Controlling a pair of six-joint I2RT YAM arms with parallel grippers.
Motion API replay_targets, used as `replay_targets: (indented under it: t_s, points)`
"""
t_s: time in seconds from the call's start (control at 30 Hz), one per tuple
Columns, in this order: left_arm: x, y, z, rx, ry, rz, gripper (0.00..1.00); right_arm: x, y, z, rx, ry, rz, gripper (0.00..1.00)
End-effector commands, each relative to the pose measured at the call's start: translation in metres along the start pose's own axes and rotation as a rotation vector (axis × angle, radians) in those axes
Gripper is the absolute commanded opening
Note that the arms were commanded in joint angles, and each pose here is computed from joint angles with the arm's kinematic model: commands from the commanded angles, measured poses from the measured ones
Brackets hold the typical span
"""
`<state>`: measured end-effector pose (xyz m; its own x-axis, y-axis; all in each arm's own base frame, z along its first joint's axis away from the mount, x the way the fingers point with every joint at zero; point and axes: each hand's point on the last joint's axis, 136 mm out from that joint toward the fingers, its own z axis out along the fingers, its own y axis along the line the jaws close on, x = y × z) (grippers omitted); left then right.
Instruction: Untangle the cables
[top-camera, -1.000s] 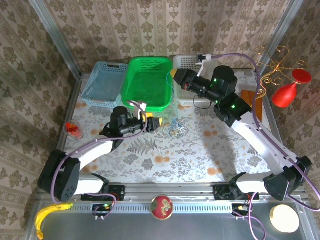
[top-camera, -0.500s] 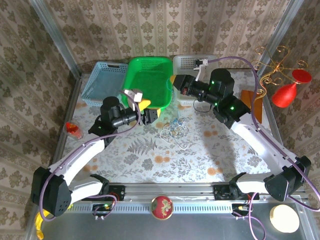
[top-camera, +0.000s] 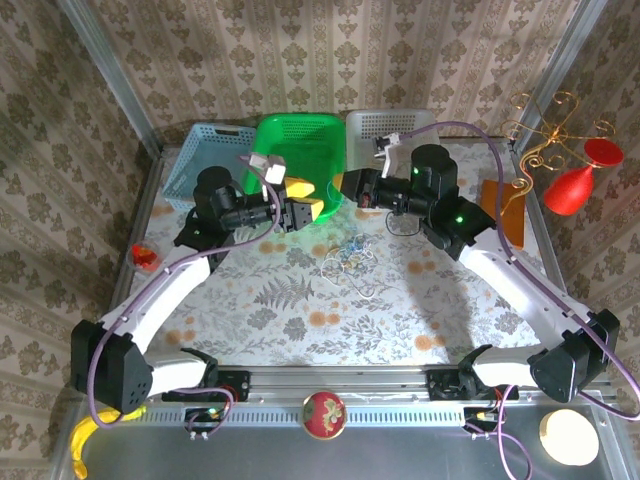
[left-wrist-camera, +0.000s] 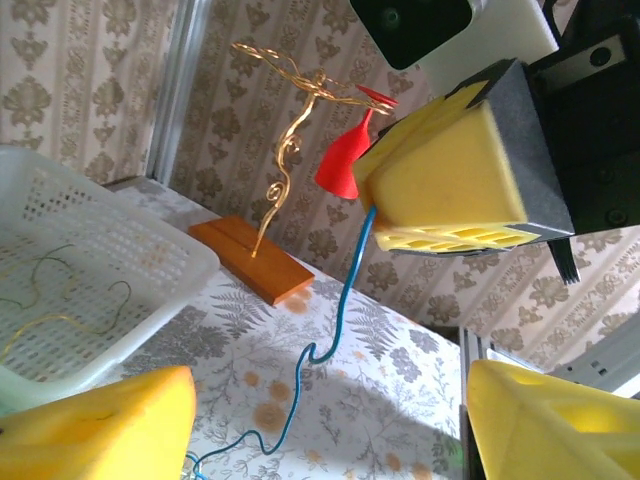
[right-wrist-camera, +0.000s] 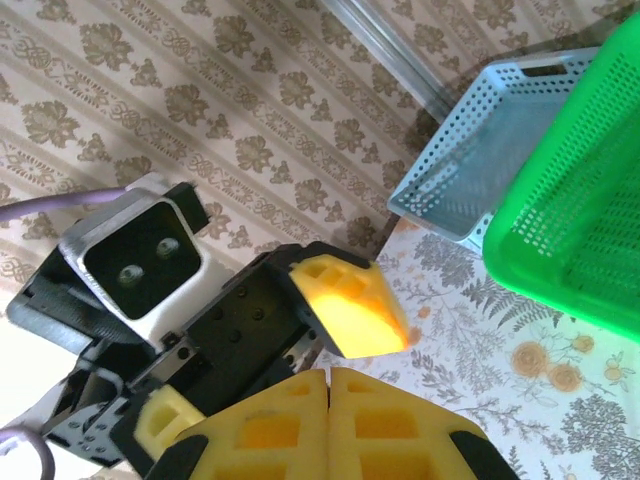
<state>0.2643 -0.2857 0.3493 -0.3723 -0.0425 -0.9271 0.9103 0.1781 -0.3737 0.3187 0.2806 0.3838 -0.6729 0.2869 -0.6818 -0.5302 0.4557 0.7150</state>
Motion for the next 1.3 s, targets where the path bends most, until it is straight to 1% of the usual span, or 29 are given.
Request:
replay_targets:
  t_s: [0.0,0.33,0.43,0.53,0.6,0.63,0.67,0.73,0.77,0.8,0.87,0.93,1.03,1.13,1.27]
  points:
    - [-0.015,-0.019,0.002,0.090,-0.014,0.041,0.70,0.002,0.014,0.001,-0.050,0.025,-0.032,0.00]
    - [-0.019,-0.016,0.009,0.088,-0.024,0.059,0.57,0.007,0.031,0.005,-0.099,0.041,-0.040,0.00]
    - [-0.019,-0.015,0.011,0.090,-0.024,0.058,0.52,0.007,0.036,0.006,-0.113,0.042,-0.038,0.00]
    - [-0.019,-0.016,0.012,0.097,-0.023,0.062,0.43,0.007,0.040,0.006,-0.126,0.040,-0.037,0.00]
    - [-0.018,-0.016,0.014,0.100,-0.022,0.063,0.34,0.006,0.043,0.006,-0.135,0.036,-0.033,0.00]
    - [-0.018,-0.017,0.014,0.101,-0.022,0.062,0.28,0.006,0.044,0.005,-0.138,0.033,-0.032,0.00]
    - [-0.018,-0.018,0.014,0.104,-0.023,0.065,0.19,0.007,0.044,0.006,-0.141,0.035,-0.030,0.00]
    - [-0.019,-0.019,0.015,0.103,-0.027,0.066,0.06,0.007,0.044,0.005,-0.139,0.034,-0.034,0.01]
    - [-0.020,-0.018,0.014,0.098,-0.031,0.066,0.00,0.007,0.041,0.003,-0.127,0.029,-0.037,0.13]
    - [-0.023,-0.019,0.014,0.090,-0.039,0.069,0.00,0.006,0.038,0.000,-0.116,0.016,-0.044,0.27]
    - [-0.028,-0.020,0.012,0.075,-0.053,0.074,0.00,0.005,0.027,-0.006,-0.074,-0.015,-0.049,0.40]
    - [-0.035,-0.022,0.010,0.065,-0.069,0.083,0.00,0.005,0.013,-0.014,-0.026,-0.053,-0.052,0.48]
    - [-0.046,-0.028,0.006,0.056,-0.092,0.094,0.00,0.011,-0.012,-0.024,0.047,-0.099,-0.047,0.55]
    - [-0.057,-0.032,0.003,0.042,-0.117,0.101,0.00,0.023,-0.044,-0.030,0.143,-0.130,-0.069,0.57]
    - [-0.073,-0.038,0.000,0.034,-0.147,0.103,0.00,0.045,-0.086,-0.029,0.252,-0.132,-0.137,0.60]
